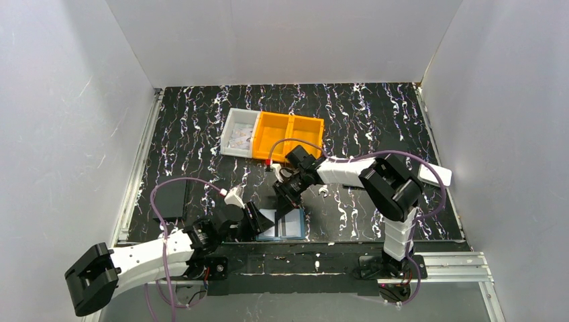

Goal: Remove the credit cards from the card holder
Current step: Pick up the card holder from the center of the board.

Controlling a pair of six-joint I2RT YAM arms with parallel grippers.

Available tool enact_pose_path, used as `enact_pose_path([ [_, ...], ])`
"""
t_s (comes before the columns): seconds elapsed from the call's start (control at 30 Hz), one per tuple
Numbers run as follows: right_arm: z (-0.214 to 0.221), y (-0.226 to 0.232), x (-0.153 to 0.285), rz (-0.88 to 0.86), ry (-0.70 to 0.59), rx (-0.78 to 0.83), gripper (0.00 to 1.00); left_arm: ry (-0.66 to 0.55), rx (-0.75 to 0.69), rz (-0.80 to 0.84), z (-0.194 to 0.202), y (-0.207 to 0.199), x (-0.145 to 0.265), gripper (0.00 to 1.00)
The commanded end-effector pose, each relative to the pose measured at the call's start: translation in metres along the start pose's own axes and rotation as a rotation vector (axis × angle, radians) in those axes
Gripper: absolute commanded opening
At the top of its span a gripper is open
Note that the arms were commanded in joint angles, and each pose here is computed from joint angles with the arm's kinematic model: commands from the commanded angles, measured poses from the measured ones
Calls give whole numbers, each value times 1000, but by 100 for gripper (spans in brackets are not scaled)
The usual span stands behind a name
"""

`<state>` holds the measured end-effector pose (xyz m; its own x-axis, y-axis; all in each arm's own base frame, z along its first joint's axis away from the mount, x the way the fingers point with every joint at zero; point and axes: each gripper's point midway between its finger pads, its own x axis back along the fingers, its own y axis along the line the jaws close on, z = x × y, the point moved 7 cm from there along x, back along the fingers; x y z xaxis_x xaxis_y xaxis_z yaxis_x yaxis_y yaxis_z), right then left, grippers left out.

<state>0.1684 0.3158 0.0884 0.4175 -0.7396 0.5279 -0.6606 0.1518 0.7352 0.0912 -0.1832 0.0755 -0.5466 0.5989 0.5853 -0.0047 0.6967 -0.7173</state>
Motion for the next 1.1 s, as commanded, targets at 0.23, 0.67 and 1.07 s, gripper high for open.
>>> enact_pose_path([
  [0.23,-3,12,31,-42,-70,91,21,8,-49,-45,-16,1,4,34],
  [0.67,0,6,36,-60,-82,74,22,76,-73,34,-12,-12,-6,6],
  [1.07,6,36,63,-257,-172,180,39,-102,19,273,-29,-21,14,0],
])
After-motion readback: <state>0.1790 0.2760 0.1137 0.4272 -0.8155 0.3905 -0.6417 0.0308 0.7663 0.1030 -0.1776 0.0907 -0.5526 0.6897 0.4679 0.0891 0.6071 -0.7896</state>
